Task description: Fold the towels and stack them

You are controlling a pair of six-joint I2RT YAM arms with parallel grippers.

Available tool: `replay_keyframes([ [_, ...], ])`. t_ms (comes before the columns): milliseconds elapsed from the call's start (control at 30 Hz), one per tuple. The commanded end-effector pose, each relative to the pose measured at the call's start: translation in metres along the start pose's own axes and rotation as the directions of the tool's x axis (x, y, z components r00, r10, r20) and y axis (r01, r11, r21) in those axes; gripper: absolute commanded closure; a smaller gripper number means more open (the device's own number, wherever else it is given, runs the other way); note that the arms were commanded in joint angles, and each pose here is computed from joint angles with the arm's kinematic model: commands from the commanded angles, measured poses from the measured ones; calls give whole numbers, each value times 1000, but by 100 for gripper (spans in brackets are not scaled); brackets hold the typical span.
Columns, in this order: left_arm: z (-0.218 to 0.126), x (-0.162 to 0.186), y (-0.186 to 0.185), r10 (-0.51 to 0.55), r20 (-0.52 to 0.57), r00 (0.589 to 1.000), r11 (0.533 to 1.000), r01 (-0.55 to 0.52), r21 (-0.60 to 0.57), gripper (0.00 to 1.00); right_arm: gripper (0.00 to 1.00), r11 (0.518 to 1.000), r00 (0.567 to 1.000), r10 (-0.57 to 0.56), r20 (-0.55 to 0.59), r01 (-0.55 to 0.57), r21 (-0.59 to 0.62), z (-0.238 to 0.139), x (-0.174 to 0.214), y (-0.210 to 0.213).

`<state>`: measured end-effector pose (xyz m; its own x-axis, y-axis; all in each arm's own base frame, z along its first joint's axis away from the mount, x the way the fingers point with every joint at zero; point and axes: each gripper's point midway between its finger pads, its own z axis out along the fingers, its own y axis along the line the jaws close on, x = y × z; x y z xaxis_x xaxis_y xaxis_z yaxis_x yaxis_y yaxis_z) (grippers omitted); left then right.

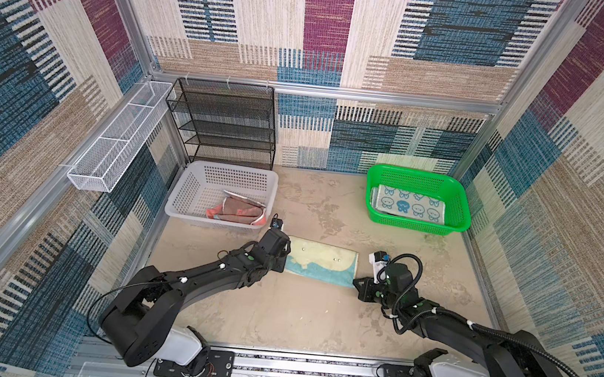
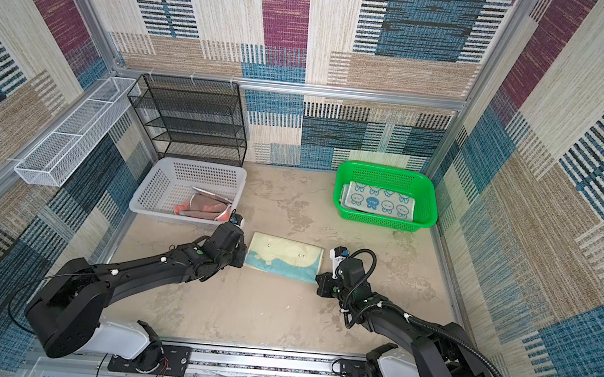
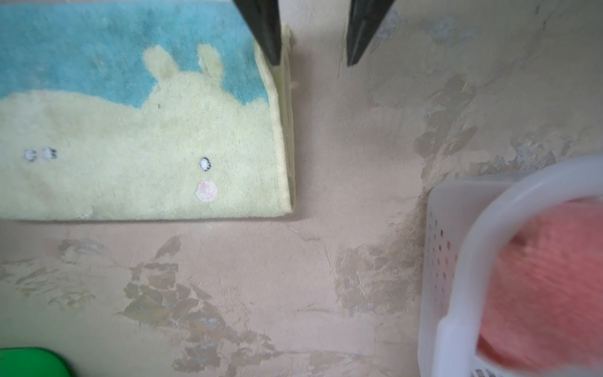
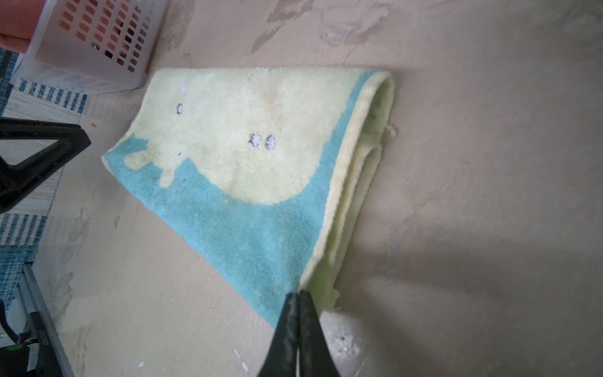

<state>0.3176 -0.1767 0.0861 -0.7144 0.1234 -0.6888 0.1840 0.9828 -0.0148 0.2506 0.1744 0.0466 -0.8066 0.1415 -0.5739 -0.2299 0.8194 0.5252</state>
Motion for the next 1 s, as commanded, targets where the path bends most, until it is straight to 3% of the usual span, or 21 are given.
replay_keyframes([
  [0, -9, -5, 7, -30, 36, 999, 999, 30, -21, 48, 65, 1000, 1000, 19, -21, -19, 4, -3, 3, 1],
  [67, -17, -9, 8, -32, 53, 998, 999, 33, -13, 46, 47, 1000, 1000, 25, -7, -25, 10, -7, -1, 2],
  [200, -33, -28, 2, -43, 106, 993, 999, 41, 25, 45, 27, 996, 996, 60, 60, -64, 64, -16, -21, 0],
  [567, -18, -47, -48, -26, 87, 996, 987, 12, 159, 46, 30, 994, 994, 106, 16, -106, -30, 10, -39, 16],
  [733, 1, -33, -63, -28, 48, 998, 978, 17, 208, 46, 31, 991, 991, 134, 5, -134, 24, 13, -37, 3],
  [967, 30, 6, -61, -31, -39, 999, 981, 38, 192, 46, 33, 989, 991, 134, -11, -133, 68, 19, -31, -10],
])
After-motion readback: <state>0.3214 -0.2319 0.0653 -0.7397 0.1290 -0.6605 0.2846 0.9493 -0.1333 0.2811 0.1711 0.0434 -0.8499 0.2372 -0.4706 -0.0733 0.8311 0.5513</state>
